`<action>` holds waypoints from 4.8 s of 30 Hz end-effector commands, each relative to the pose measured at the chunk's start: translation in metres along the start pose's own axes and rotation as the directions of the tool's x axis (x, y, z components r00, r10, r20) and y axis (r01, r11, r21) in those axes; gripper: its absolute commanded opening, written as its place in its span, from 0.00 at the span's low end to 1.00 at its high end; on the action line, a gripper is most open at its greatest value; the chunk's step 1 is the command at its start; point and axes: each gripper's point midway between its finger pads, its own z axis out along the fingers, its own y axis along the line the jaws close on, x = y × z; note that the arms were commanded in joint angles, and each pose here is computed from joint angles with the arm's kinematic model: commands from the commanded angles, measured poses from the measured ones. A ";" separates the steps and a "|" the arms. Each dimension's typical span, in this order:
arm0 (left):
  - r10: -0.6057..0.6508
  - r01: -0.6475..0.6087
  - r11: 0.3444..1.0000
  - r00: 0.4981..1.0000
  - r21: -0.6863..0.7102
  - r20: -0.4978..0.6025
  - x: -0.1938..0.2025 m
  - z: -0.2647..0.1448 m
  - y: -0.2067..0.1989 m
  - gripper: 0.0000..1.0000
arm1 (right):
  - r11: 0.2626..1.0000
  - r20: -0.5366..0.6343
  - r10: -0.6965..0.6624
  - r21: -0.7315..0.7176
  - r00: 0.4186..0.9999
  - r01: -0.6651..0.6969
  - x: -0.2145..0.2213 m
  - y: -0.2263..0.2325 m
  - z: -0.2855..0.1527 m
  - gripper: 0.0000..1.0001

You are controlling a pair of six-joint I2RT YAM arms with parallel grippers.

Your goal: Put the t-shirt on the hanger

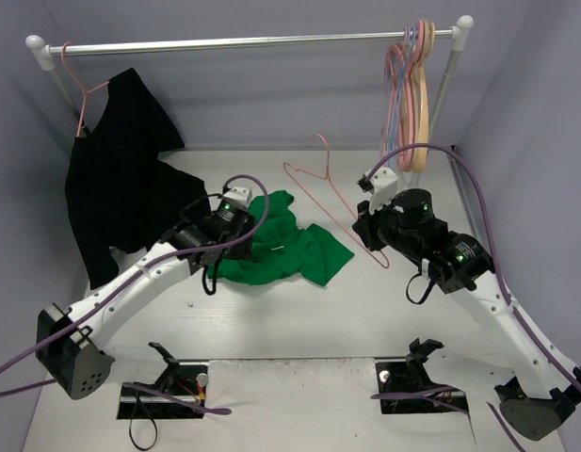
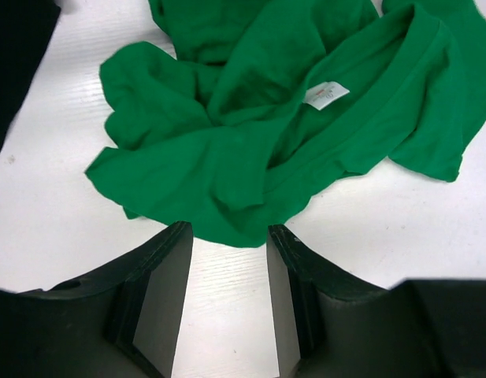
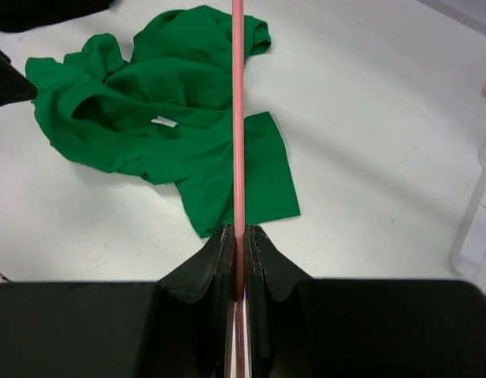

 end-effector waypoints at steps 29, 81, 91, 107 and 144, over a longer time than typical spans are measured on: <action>-0.024 0.018 0.986 0.999 -0.165 -0.034 -0.031 0.080 0.016 0.00 | 0.995 0.093 -0.053 -0.078 0.994 0.060 0.003 0.012 -0.024 0.00; 0.063 -0.096 0.992 0.940 0.084 0.335 -0.161 -0.072 -0.023 0.00 | 0.883 0.388 0.108 -0.461 0.915 0.091 -0.048 0.082 0.032 0.00; 0.053 -0.119 0.985 0.900 0.127 0.432 -0.199 -0.111 -0.050 0.00 | 0.874 0.640 0.122 -0.431 0.758 0.223 -0.106 0.082 -0.006 0.00; 0.117 -0.194 0.975 0.869 0.113 0.482 -0.203 -0.125 -0.066 0.00 | 0.838 0.711 0.196 -0.479 0.675 0.260 -0.109 0.065 0.002 0.00; 0.166 -0.221 0.971 0.897 0.091 0.409 -0.176 -0.069 0.049 0.41 | 0.782 0.616 0.206 -0.570 0.760 0.251 -0.056 0.069 0.066 0.00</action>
